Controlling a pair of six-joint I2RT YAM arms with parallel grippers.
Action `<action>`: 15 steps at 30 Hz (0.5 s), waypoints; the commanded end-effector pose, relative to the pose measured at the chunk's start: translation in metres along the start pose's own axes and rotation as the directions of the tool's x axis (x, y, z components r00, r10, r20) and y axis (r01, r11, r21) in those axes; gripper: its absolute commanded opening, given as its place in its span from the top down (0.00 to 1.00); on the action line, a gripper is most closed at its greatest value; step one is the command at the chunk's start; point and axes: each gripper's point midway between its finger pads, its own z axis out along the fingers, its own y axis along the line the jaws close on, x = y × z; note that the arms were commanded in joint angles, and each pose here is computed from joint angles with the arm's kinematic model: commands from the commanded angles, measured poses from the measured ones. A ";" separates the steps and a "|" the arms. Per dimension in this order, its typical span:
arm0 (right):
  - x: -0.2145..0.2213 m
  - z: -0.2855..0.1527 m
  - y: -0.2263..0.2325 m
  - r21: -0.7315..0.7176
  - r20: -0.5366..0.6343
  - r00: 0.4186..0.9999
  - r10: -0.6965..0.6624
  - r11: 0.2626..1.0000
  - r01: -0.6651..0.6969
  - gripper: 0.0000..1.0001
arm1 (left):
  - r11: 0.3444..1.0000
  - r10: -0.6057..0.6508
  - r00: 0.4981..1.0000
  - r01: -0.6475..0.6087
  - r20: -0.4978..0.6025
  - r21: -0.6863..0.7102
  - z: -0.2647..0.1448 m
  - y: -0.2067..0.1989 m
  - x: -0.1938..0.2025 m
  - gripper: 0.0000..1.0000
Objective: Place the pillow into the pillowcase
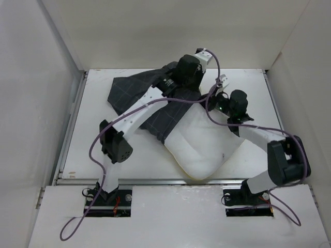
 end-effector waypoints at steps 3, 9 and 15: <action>-0.097 -0.032 0.053 -0.082 0.352 0.929 -0.117 0.984 0.155 1.00 | 0.969 0.003 0.987 -0.041 0.158 0.243 -0.096 -0.067 -0.051 1.00; -0.076 -0.061 0.118 -0.305 0.375 0.923 -0.085 0.929 0.210 1.00 | 0.988 -0.047 0.989 0.026 0.137 0.152 -0.095 -0.078 -0.039 1.00; -0.024 -0.065 0.173 -0.317 0.234 0.943 -0.235 0.899 0.303 1.00 | 0.975 -0.175 0.972 0.193 0.157 -0.110 -0.075 -0.006 -0.064 1.00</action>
